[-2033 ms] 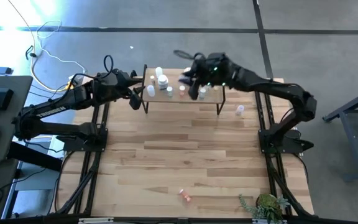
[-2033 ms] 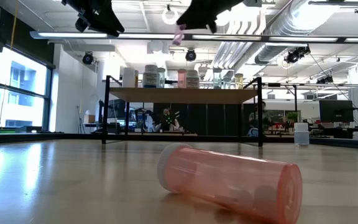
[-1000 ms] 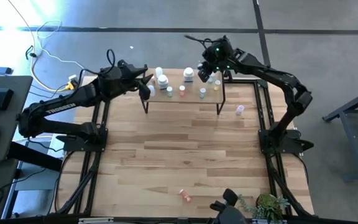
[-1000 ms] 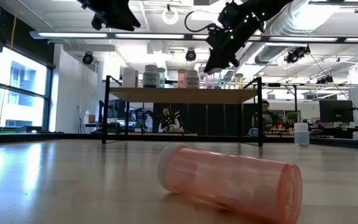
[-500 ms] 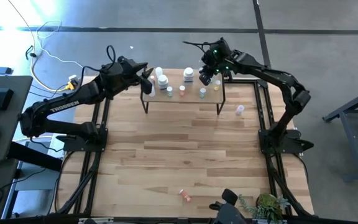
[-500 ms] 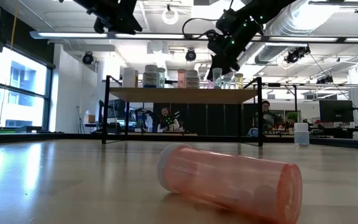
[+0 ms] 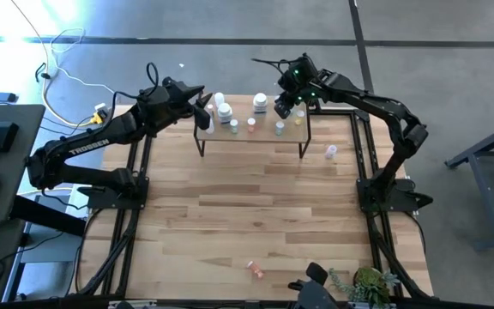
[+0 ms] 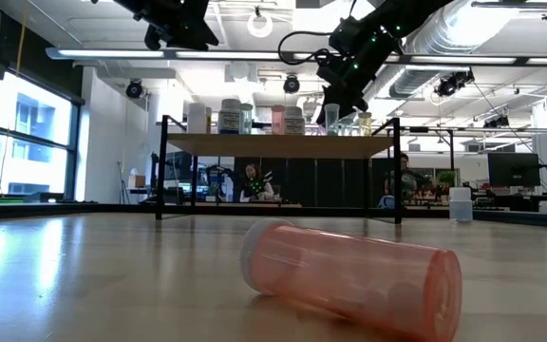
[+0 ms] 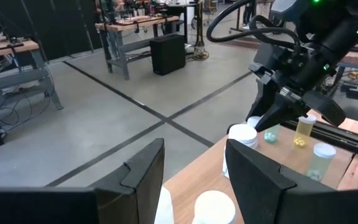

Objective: Pick and place medicine bottles onto shelf by color
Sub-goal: Put the purple pill bottle on the shelf

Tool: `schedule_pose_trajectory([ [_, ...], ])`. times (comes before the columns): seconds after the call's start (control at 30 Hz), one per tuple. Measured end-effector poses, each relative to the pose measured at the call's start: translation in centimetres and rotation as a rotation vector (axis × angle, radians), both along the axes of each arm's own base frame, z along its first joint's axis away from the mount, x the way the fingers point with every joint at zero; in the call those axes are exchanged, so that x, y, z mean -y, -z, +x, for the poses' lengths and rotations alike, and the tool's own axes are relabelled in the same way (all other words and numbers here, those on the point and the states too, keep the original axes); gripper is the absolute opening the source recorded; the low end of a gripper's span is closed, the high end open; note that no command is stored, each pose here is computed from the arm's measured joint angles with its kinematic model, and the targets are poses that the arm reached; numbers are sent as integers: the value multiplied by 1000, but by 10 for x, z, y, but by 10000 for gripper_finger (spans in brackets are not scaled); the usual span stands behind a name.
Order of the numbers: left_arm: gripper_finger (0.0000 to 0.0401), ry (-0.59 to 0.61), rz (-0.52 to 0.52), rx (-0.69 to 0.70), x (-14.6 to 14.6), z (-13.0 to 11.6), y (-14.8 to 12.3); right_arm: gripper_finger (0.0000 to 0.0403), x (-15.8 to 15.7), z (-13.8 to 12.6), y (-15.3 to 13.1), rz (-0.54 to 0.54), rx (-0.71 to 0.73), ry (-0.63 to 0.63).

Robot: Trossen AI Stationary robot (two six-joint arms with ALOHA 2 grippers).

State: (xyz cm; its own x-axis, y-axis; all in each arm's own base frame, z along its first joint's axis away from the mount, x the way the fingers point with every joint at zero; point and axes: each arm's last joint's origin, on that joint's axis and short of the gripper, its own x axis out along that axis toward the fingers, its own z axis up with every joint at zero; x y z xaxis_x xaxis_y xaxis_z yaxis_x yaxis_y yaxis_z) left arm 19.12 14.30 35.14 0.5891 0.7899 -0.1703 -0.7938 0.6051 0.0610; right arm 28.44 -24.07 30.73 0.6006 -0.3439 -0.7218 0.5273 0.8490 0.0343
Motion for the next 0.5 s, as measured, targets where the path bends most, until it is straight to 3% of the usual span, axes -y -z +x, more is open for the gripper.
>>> schedule_pose_trajectory([
  [0.5, 160, -1, 0, 0, 0, 0, 0, 113, 0, 0, 0, 5, 7, 8],
])
